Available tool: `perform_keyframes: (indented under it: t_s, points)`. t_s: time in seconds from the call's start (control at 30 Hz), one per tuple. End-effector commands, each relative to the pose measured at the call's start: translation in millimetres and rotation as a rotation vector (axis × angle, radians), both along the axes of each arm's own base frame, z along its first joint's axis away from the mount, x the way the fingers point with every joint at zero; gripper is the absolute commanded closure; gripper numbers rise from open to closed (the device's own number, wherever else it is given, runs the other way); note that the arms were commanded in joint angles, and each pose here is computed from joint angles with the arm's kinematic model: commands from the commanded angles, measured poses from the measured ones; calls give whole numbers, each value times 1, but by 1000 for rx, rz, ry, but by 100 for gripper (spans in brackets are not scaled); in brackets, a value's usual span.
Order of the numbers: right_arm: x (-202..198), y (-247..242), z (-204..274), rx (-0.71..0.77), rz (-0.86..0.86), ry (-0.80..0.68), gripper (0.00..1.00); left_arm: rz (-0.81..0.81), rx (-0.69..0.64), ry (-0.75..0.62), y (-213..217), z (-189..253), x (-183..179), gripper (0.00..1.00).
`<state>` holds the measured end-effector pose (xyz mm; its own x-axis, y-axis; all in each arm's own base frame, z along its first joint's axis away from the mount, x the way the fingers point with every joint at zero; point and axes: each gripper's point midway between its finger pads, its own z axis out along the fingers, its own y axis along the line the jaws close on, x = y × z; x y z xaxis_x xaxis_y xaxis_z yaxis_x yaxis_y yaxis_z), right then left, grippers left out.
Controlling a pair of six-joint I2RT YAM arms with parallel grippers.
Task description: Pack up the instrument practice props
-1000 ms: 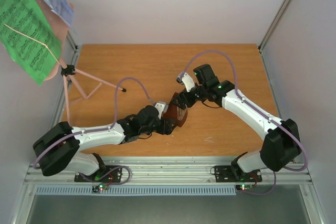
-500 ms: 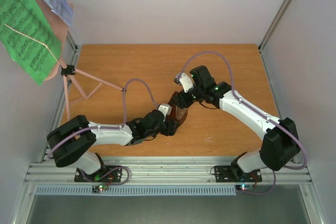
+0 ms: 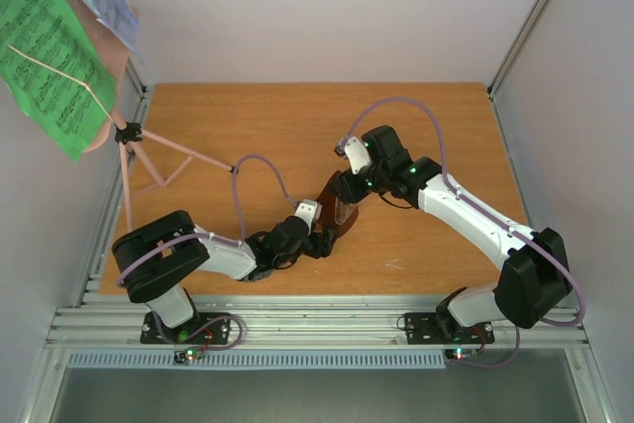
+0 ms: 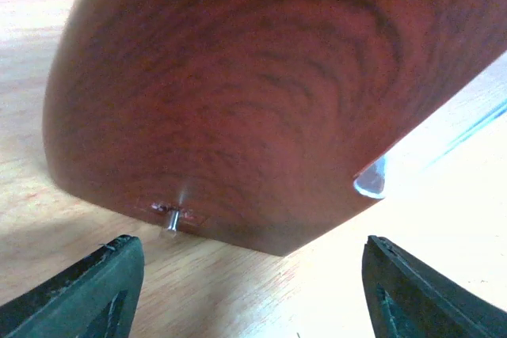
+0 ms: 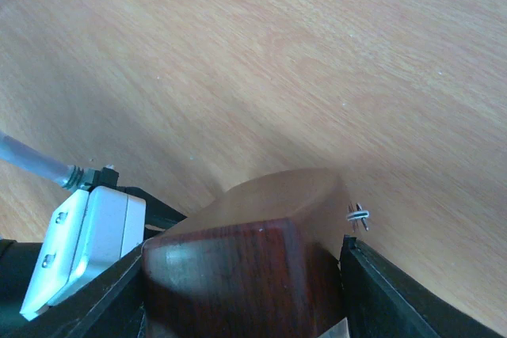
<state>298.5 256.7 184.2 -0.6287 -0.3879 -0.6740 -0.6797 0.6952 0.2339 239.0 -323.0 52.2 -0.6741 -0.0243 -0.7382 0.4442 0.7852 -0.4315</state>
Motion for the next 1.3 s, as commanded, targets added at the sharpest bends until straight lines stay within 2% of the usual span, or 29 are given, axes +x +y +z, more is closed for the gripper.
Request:
perform_keyframes:
  t_s: [0.0, 0.37, 0.8, 1.1, 1.27]
  points:
    - [-4, -5, 1, 1, -30, 15, 40, 13, -93, -59, -9, 12, 7, 23]
    - [-6, -1, -4, 22, -26, 34, 40, 53, -22, -94, -2, 2, 16, 20]
    - [-9, 0, -8, 32, -23, 49, 41, 43, 1, -106, -12, 0, 23, 21]
    - [-12, 2, -10, 47, -13, 58, 41, 80, 0, -119, -8, 2, 28, 28]
    - [-12, 1, -12, 45, -16, 62, 41, 96, -8, -116, -5, 3, 28, 35]
